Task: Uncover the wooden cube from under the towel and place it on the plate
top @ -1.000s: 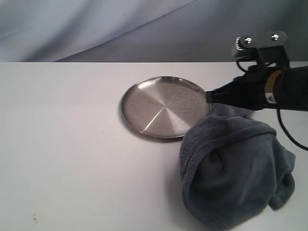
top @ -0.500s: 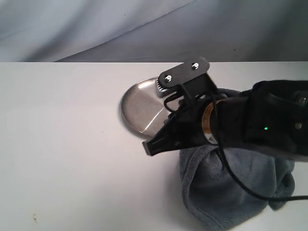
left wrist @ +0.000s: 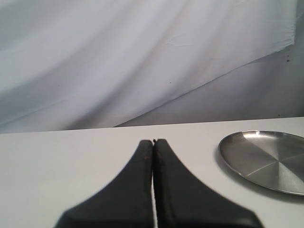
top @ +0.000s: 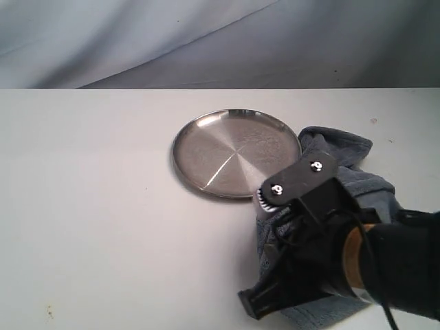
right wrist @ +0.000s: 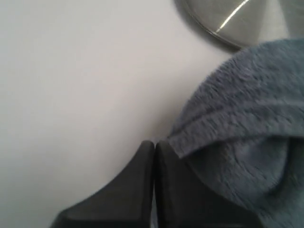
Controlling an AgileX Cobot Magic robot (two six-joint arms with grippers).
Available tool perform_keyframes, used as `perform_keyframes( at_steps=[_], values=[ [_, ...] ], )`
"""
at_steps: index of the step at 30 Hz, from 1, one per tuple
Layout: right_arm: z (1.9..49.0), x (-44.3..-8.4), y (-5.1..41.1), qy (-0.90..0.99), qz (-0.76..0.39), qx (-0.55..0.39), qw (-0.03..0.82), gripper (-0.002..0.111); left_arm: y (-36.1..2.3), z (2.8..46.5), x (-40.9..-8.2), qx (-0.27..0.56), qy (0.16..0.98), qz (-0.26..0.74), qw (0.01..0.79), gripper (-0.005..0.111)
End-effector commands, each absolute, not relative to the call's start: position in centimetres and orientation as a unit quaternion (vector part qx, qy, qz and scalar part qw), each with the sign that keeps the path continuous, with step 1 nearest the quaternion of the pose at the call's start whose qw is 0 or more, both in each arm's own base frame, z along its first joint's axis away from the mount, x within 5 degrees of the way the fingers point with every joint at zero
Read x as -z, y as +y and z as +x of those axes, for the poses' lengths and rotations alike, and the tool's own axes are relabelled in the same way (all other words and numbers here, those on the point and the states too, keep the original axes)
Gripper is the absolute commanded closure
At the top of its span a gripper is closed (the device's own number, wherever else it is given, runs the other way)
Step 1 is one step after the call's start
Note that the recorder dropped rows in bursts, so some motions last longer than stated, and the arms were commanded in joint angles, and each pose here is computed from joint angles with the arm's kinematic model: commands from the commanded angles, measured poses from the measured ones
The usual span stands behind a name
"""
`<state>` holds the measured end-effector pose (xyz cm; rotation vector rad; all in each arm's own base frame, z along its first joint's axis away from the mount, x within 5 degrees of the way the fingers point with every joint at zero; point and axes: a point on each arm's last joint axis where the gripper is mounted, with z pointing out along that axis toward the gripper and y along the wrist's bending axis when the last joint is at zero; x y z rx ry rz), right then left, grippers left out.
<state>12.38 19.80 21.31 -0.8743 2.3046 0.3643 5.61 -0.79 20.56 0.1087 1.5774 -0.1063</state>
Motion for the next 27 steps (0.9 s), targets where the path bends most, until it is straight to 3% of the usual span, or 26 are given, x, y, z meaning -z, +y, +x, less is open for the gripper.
perform_keyframes(
  at_steps=[1,18,27],
  values=[
    [11.8,-21.8,16.6,0.890,-0.298,-0.093,0.333,0.108,-0.8,5.6,-20.5,0.049,0.705,0.046,0.706,0.107],
    [12.5,-26.5,8.5,0.883,-0.110,-0.050,0.454,0.108,-0.8,5.6,-20.5,0.049,0.705,0.046,0.706,0.107],
    [16.2,-25.9,7.9,0.869,-0.136,-0.093,0.466,0.108,-0.8,5.6,-20.5,0.049,0.705,0.046,0.706,0.107]
  ],
)
